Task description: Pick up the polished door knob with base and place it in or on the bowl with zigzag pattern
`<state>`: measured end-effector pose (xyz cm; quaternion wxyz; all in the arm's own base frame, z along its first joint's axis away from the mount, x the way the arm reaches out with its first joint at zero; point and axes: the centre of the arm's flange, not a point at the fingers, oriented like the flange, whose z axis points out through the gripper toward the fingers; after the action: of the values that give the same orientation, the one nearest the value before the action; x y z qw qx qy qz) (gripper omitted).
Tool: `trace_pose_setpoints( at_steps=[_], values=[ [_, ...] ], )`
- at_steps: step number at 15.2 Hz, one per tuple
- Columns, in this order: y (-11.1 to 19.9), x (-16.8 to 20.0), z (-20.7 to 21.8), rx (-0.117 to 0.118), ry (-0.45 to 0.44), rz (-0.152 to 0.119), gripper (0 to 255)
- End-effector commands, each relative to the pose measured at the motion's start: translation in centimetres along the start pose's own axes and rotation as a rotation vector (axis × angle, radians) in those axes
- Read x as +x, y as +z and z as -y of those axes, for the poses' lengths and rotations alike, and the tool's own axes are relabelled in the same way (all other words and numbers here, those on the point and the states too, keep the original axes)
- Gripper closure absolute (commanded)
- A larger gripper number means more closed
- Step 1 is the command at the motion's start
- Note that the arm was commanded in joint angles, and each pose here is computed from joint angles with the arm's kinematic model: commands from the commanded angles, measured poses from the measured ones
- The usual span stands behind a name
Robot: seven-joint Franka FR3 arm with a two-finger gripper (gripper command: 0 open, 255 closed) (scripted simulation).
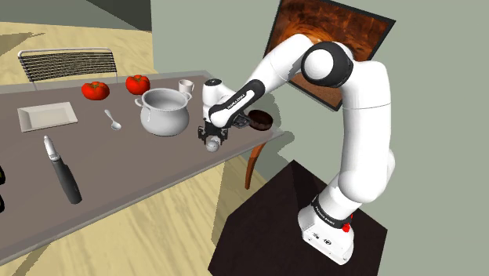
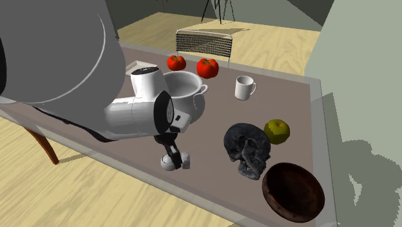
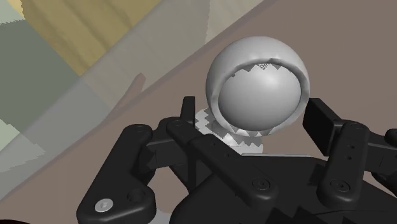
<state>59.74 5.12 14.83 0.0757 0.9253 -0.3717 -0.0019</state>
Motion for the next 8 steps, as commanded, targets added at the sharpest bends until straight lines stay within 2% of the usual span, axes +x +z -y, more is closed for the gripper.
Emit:
trace_pose_setpoints(
  at_steps=[1,8],
  values=[
    [0.1,0.2,-0.1,0.000,0.003,-0.001,255],
    [-3.6,0.4,-0.6,0.000,0.003,-0.001,255]
  ],
)
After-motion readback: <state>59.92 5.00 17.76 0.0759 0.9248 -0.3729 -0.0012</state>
